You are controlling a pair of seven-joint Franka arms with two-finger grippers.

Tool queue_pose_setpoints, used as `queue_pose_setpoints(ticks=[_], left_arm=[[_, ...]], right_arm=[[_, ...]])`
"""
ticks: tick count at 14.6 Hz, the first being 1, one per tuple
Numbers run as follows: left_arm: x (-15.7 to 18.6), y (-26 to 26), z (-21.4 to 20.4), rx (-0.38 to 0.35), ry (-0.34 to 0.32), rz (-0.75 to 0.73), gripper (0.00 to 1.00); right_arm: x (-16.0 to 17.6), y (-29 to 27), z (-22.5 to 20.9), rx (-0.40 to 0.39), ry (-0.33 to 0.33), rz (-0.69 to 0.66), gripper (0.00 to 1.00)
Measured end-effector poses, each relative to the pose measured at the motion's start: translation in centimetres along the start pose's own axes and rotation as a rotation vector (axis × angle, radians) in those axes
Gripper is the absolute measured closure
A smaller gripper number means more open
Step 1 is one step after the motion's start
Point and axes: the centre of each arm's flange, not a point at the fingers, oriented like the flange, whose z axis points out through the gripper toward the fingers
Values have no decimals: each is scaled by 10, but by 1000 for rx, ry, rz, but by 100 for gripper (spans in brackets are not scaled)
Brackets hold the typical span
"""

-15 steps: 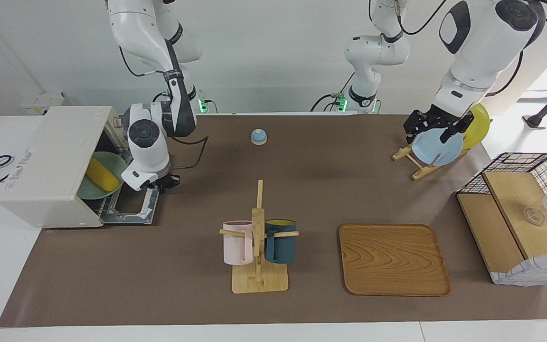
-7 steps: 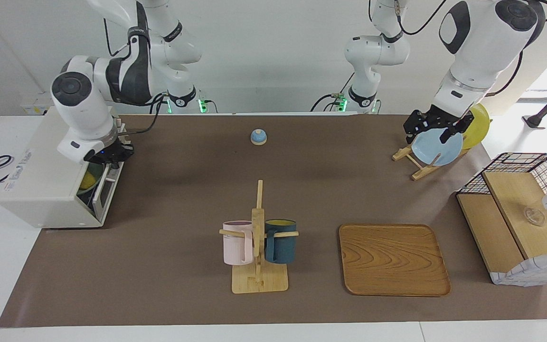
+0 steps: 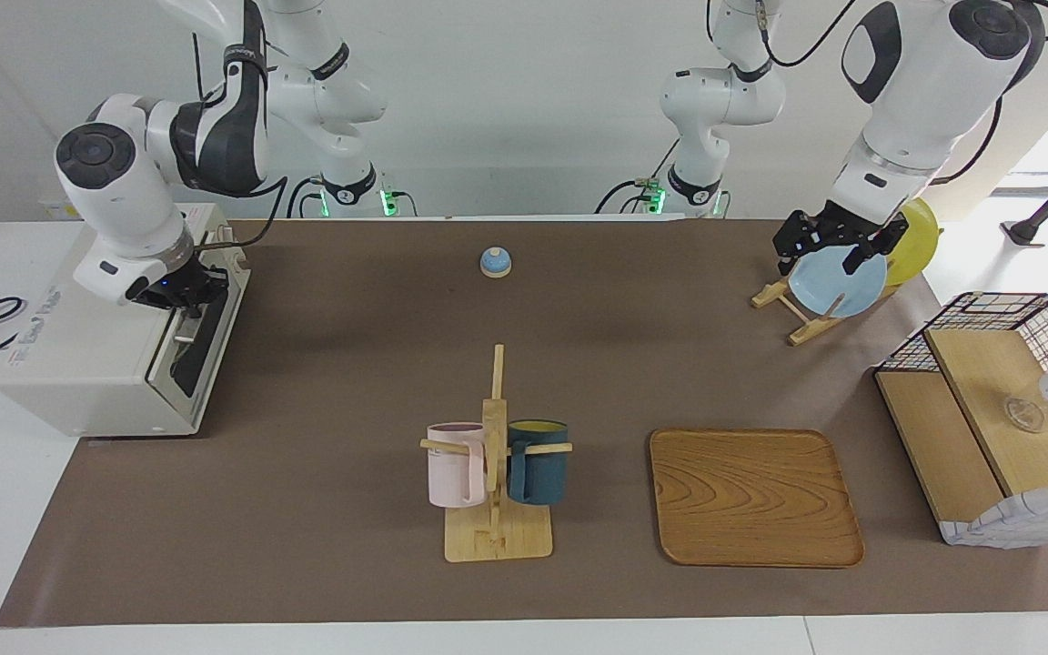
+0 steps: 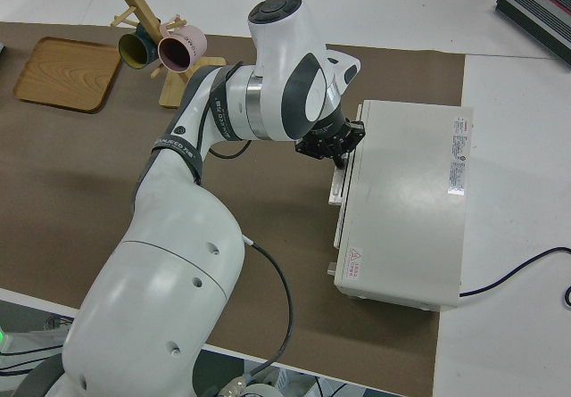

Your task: Put corn in oven

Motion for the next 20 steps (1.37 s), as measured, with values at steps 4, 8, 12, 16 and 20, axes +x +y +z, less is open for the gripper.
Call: queue_pose_setpoints(ticks=[4, 8, 12, 16, 20], left_arm=[[0, 0, 0, 0, 0, 0, 0], [0, 0, 0, 0, 0, 0, 0], [0, 0, 0, 0, 0, 0, 0], [0, 0, 0, 0, 0, 0, 0], [0, 0, 0, 0, 0, 0, 0]], right_arm=[[-5, 2, -8, 9, -28, -3, 99], [-21, 5, -59, 56, 0, 29, 93], [-42, -7, -127, 108, 37, 28, 77], [-34, -27, -154, 119, 59, 32, 36], [-27, -32, -152, 165, 59, 96, 0]])
